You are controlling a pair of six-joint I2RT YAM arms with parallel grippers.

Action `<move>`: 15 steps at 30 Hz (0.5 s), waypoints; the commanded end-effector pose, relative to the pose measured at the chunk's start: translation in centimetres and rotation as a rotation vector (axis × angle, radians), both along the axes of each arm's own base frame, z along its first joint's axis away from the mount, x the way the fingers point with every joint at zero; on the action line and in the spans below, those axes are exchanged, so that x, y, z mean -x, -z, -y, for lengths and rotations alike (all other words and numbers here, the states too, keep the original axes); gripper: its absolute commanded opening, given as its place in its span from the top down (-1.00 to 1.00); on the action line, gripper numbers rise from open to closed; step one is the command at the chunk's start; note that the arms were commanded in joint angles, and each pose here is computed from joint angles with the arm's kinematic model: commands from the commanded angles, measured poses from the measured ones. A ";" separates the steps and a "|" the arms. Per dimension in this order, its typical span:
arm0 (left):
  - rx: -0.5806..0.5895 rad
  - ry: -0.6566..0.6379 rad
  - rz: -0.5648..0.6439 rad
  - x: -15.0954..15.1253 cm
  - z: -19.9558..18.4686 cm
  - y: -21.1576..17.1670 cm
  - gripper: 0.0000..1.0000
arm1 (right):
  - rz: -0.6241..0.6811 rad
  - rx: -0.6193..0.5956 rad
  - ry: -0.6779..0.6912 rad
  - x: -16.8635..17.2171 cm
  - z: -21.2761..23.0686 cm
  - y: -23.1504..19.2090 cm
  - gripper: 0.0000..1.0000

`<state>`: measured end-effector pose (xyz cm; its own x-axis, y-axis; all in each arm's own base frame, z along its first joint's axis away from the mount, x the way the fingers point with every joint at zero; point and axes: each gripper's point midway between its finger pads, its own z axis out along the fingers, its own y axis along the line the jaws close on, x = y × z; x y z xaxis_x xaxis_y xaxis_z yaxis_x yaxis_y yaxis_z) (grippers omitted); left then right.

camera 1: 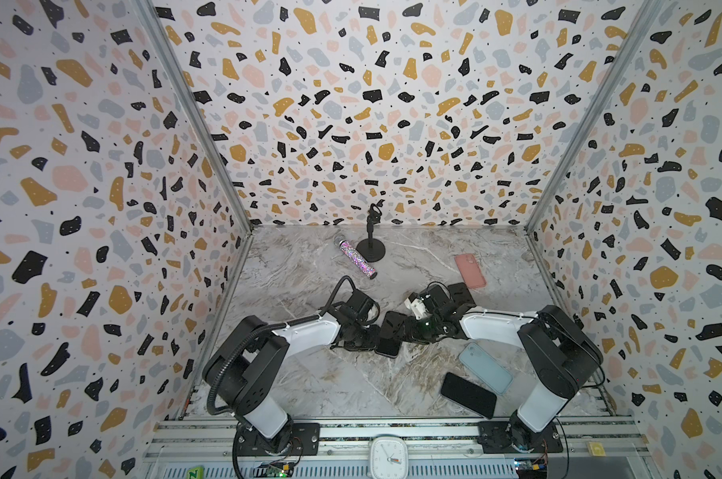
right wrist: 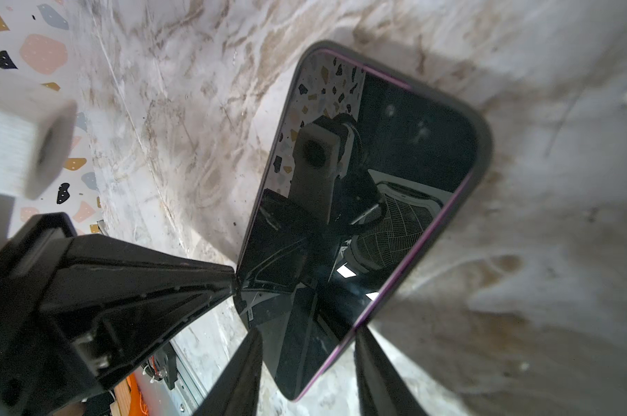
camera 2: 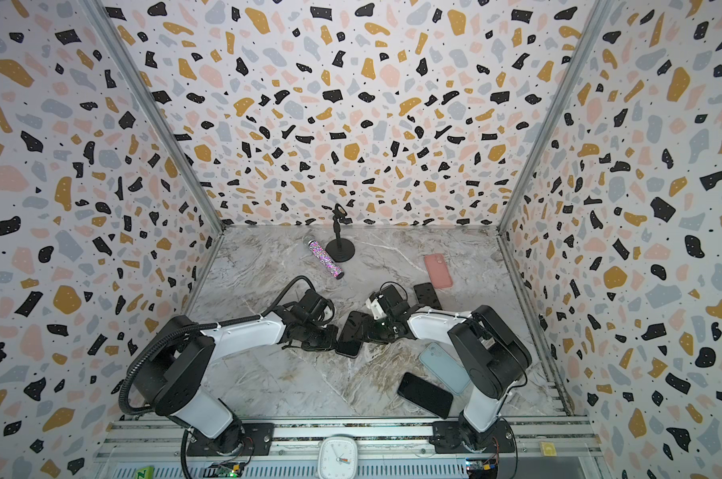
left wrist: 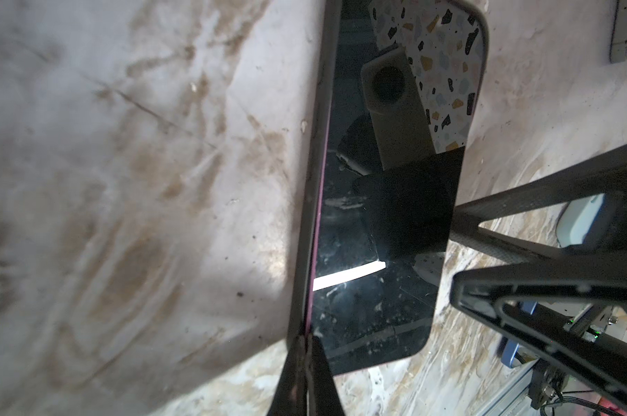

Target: Put the phone into the phone case

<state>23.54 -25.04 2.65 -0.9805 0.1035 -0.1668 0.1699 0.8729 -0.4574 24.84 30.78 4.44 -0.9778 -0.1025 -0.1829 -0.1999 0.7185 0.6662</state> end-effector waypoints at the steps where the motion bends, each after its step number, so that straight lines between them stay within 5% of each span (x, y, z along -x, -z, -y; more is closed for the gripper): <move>1: -0.048 0.053 -0.005 0.9 0.1 1.2 0.81 | 0.017 -0.010 -0.033 0.1 -1.2 -0.6 0.13; 3: -0.035 0.075 0.014 0.6 0.5 0.3 0.42 | 0.034 -0.002 -0.030 -0.2 -1.2 -1.1 0.13; 5: -0.037 0.086 0.028 0.3 0.6 -0.2 0.32 | 0.044 0.000 -0.030 -0.3 -1.1 -1.5 0.13; 15: -0.039 0.089 0.011 0.6 0.1 0.5 0.44 | 0.064 0.030 -0.021 -0.3 0.0 -2.4 0.12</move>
